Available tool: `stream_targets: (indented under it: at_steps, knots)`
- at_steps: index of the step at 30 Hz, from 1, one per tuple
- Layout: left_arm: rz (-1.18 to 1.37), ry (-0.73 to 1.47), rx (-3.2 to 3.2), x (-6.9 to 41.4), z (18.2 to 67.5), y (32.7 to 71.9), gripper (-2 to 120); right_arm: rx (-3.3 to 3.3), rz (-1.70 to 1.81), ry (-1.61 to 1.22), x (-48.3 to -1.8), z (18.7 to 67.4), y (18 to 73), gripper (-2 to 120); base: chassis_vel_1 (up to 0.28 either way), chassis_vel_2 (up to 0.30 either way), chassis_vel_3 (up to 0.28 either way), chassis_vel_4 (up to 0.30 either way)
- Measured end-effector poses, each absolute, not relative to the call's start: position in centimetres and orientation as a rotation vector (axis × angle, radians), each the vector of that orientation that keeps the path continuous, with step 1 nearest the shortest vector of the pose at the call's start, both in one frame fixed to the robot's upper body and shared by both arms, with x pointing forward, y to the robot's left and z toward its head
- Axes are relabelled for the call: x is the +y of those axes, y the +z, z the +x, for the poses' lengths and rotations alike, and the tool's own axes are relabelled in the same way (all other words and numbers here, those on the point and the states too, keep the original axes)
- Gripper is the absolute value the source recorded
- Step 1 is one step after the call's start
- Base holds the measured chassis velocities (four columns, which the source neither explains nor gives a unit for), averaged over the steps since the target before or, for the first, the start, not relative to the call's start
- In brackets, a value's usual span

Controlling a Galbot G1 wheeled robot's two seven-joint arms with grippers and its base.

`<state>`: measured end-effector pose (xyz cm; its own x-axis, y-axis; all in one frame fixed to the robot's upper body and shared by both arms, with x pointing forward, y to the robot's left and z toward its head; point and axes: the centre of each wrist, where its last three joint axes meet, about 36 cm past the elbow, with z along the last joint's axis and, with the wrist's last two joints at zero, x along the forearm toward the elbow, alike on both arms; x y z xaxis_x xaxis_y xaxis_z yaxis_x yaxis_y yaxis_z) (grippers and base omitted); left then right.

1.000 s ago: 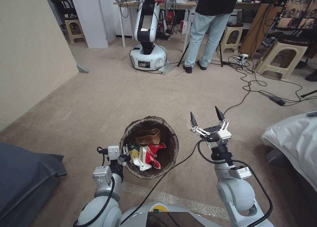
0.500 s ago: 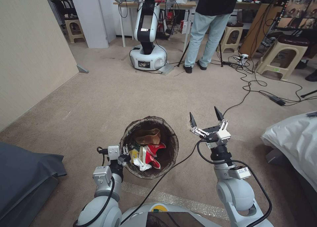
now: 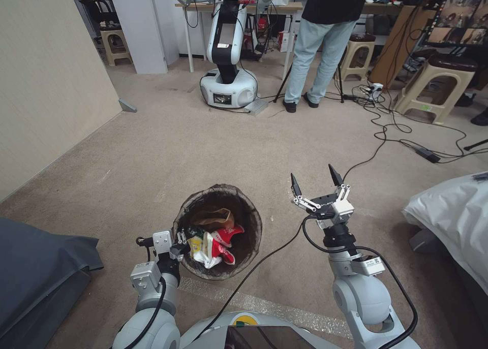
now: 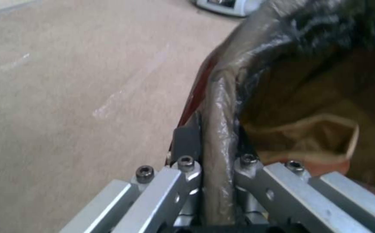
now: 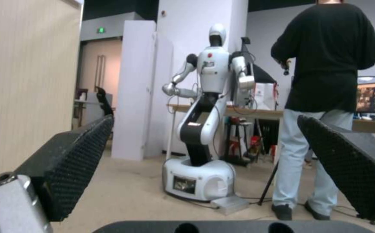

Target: Pick up the trash bin, then pick up the garbage from the floor and place it into the trash bin.

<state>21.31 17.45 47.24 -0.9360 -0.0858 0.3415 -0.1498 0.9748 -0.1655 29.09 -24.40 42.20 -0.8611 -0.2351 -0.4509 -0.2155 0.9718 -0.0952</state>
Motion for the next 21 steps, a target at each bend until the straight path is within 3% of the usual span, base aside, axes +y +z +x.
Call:
stream_targets:
  at_steps: [21]
  knots:
    - [0.17, 0.325, -2.583, 17.73, 21.92, 46.52, 0, 2.638, -0.32, -0.058, -24.39, 28.89, 42.18, 100, 0.0, 0.0, 0.0, 0.0]
